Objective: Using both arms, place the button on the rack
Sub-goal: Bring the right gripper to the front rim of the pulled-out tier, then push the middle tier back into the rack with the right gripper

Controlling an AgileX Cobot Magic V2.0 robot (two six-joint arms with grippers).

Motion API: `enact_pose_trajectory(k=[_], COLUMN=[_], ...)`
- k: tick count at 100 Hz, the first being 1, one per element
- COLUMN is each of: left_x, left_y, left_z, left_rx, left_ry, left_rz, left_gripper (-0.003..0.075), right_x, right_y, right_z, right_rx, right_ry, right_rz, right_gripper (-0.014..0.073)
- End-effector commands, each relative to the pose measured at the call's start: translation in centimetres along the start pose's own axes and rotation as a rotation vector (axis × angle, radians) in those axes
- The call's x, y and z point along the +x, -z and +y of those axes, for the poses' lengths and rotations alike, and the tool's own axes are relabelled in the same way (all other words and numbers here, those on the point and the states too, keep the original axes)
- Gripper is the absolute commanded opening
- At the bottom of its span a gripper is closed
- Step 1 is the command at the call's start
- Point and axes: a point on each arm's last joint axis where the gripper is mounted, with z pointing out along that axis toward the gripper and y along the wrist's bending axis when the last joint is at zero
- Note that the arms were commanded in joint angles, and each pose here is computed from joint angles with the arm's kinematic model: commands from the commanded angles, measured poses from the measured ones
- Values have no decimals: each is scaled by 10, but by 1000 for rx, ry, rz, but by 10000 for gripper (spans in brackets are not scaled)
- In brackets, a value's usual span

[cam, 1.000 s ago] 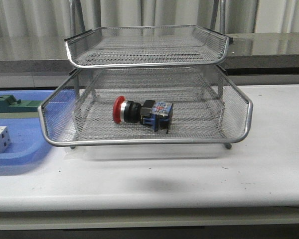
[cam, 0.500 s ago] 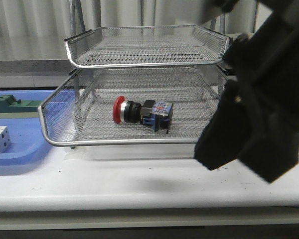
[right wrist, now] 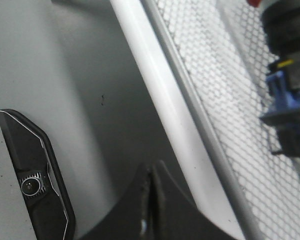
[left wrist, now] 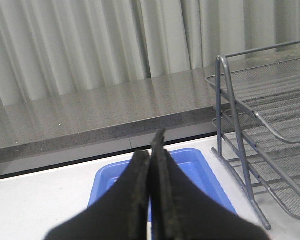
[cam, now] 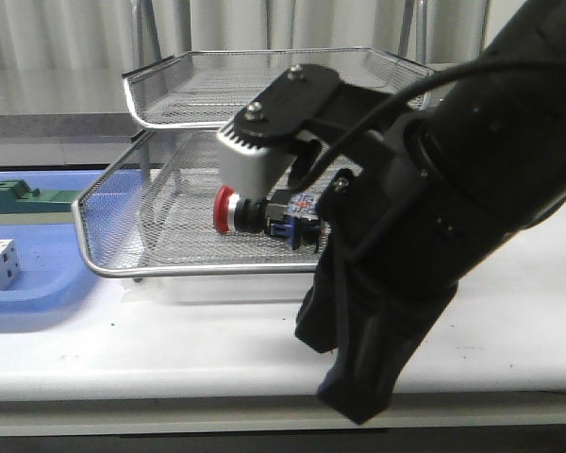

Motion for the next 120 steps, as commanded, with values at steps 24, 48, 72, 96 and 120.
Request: enact_pose_trajectory(k=[24,48,72,96,120], left_x=[-14,-14,-14,-14,-14], left_y=[1,1,1,1,1], left_z=[5,5,5,5,5], left_rx=[-43,-43,-43,-43,-43], left_ry=[23,23,23,23,23], left_rz=[-83,-83,-83,-83,-83], left_gripper=[-20,-20,-20,-20,-20], right_x=[-20,-25,-17,-12,-15], right_y=[-5,-3,-3,3,16], right_z=[-8,-16,-41,-69,-103], right_rx=[96,163,241,329,411], right_ry=[51,85,59,4,-52], right_rz=[-137,-203,-203,-218,-233], right_gripper=[-57,-57,-57,-57,-57])
